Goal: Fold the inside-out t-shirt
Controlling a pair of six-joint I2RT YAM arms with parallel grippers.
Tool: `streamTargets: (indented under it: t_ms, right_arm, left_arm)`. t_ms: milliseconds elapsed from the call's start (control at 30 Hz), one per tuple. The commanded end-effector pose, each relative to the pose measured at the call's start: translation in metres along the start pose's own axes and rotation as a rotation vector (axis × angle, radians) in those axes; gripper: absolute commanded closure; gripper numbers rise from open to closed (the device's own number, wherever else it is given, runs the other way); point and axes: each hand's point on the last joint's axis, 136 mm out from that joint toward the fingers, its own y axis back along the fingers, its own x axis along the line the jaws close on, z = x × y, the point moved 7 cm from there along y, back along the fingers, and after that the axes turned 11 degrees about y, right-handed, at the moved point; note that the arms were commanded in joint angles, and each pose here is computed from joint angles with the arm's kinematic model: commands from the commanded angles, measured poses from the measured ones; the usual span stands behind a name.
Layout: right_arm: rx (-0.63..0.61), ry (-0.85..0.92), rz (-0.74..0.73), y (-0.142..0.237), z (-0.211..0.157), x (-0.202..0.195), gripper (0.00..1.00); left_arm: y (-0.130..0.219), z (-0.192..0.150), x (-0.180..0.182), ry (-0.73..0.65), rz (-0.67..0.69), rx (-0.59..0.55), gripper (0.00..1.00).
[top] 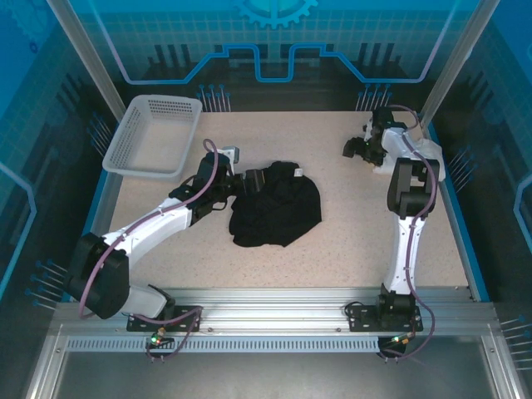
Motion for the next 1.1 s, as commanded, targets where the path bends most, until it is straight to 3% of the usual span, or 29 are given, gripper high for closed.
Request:
streamTargets:
  t_ms: [0,167,300,567,700,767,833,900,967,1067]
  right_arm:
    - [0.053,-0.012,-0.051,0.018,-0.013,-0.019,0.17]
    - [-0.102,0.063,0.079,0.060,0.000,0.015,0.17]
    - [-0.219,0.170,0.178,0.108,-0.017,0.074,0.17]
    - [-0.059,0.259,0.283,0.092,-0.135,0.155,0.18]
    - [0.004,0.236,0.318,0.070,-0.162,0.166,0.23]
    - [0.022,0.222,0.392,0.058,-0.165,0.177,0.39]
    - [0.017,0.223,0.431,0.054,-0.163,0.185,0.65]
    - [-0.025,0.240,0.424,0.066,-0.154,0.186,0.89]
    - [-0.128,0.274,0.415,0.099,-0.139,0.186,1.00]
    - [-0.361,0.343,0.435,0.179,-0.119,0.190,1.00]
  left_arm:
    - [-0.006,-0.005,0.007,-0.010,0.010,0.038,0.11]
    - [-0.016,-0.007,0.022,0.031,0.040,0.097,0.12]
    - [-0.024,-0.016,0.049,0.137,0.040,0.200,0.18]
    - [-0.035,-0.060,0.074,0.198,0.031,0.361,0.25]
    - [-0.050,-0.073,0.075,0.225,-0.015,0.428,0.40]
    - [-0.057,-0.075,0.071,0.243,-0.049,0.438,0.59]
    - [-0.059,-0.070,0.066,0.254,-0.077,0.433,0.82]
    - [-0.053,-0.059,0.057,0.254,-0.103,0.395,0.98]
    - [-0.034,-0.040,0.042,0.229,-0.144,0.315,1.00]
    - [0.016,-0.002,0.013,0.179,-0.212,0.135,1.00]
